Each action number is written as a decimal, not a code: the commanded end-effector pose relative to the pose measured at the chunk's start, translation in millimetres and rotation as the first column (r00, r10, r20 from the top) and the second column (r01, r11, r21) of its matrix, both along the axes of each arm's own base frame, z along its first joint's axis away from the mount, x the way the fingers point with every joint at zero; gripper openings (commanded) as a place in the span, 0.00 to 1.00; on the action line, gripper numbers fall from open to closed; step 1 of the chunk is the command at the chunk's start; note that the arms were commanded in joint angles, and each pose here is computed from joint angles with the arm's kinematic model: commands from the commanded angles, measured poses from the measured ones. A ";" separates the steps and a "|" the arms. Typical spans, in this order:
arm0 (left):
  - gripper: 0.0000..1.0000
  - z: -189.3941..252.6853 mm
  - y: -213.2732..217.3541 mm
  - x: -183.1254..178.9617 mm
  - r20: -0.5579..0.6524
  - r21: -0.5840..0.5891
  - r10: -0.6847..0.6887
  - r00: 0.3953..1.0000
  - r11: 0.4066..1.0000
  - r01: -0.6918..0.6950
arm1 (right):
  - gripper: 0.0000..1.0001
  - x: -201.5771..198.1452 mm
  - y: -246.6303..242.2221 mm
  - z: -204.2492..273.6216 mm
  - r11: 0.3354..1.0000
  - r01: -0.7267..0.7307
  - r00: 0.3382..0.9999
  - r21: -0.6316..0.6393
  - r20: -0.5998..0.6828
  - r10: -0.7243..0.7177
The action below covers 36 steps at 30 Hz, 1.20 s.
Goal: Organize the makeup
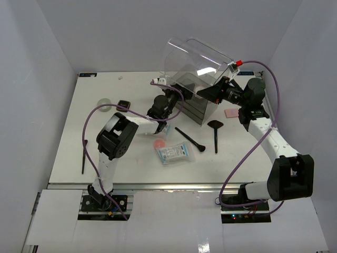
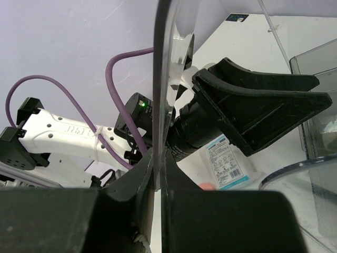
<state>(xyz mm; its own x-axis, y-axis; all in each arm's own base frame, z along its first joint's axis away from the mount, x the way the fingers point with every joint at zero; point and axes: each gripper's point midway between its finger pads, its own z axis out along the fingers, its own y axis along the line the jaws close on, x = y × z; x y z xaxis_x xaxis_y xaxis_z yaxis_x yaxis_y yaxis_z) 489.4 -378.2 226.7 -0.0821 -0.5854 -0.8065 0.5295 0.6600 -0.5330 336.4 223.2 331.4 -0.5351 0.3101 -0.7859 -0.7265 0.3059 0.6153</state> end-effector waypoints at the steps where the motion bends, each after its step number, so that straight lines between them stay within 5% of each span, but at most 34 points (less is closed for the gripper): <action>1: 0.90 38.0 -15.9 -29.2 0.055 0.018 -0.110 0.992 0.994 0.109 | 0.08 -31.7 6.4 44.8 0.995 -0.097 0.975 0.004 0.202 0.095; 21: 0.90 -23.0 63.0 -106.8 -0.112 0.187 -0.075 0.991 0.978 0.096 | 0.08 -31.8 5.0 32.5 0.996 -0.087 0.976 -0.012 0.198 0.087; 24: 0.91 -56.5 108.4 -100.6 -0.316 0.257 0.006 0.949 0.963 0.079 | 0.08 -33.0 4.9 29.9 0.996 -0.087 0.976 -0.016 0.199 0.088; 27: 0.91 -78.9 156.1 -100.9 -0.535 0.225 0.016 0.845 0.966 0.124 | 0.08 -31.7 4.5 25.3 0.996 -0.087 0.977 -0.017 0.192 0.089; 36: 0.98 -88.9 339.6 -45.6 -0.662 0.397 0.423 0.619 0.898 -0.189 | 0.08 -29.6 4.7 20.9 0.996 -0.088 0.979 -0.011 0.181 0.088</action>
